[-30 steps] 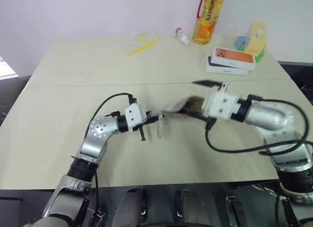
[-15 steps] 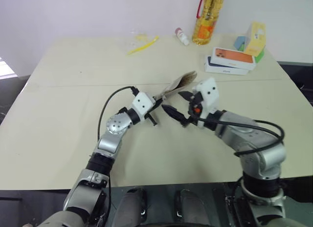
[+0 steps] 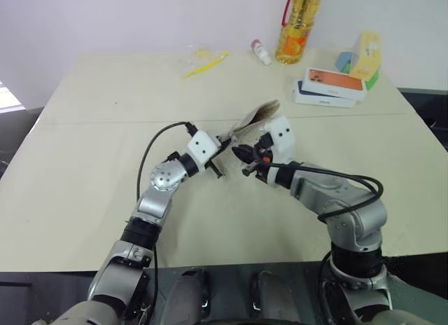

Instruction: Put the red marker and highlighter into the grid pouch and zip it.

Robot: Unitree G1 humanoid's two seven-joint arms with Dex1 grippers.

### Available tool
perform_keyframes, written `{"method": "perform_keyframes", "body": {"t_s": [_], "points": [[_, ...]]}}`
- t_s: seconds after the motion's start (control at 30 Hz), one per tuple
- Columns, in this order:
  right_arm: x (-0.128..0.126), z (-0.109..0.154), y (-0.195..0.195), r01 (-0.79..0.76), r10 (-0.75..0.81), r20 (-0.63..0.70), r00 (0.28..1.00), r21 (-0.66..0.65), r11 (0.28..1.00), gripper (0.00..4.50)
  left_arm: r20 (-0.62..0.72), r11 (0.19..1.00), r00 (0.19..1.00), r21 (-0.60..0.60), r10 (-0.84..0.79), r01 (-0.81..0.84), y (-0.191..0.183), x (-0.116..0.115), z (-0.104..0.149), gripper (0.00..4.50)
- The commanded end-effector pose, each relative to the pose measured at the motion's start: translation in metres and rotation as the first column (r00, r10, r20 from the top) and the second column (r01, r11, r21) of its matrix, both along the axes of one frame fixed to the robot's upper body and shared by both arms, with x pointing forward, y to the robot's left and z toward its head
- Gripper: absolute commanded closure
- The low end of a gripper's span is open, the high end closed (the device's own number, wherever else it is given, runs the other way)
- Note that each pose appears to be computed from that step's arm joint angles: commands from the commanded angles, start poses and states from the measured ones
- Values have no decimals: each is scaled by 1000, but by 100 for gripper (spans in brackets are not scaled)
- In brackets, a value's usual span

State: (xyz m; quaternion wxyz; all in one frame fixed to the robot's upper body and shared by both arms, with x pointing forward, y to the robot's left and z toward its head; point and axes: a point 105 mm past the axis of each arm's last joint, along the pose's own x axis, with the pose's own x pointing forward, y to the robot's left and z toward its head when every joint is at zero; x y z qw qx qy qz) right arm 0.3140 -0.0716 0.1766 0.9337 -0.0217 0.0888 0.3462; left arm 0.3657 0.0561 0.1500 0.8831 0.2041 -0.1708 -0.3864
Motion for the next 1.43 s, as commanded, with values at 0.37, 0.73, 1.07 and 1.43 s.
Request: {"method": "perform_keyframes", "body": {"t_s": [0.37, 0.73, 1.07, 1.43], "points": [[35, 52, -133, 367, -277, 295, 914, -315, 875, 444, -2, 971, 981, 136, -196, 195, 20, -42, -15, 450], [17, 30, -147, 243, -174, 206, 963, -380, 893, 392, -138, 977, 975, 99, -172, 186, 41, -51, -27, 418], [-20, -4, -154, 125, -82, 123, 989, -406, 905, 22, -248, 990, 964, 125, 95, -65, 116, -44, -42, 61], [-22, -4, -181, 247, -221, 162, 962, -162, 955, 22, -432, 932, 833, 59, 346, -357, 178, -49, -61, 61]]}}
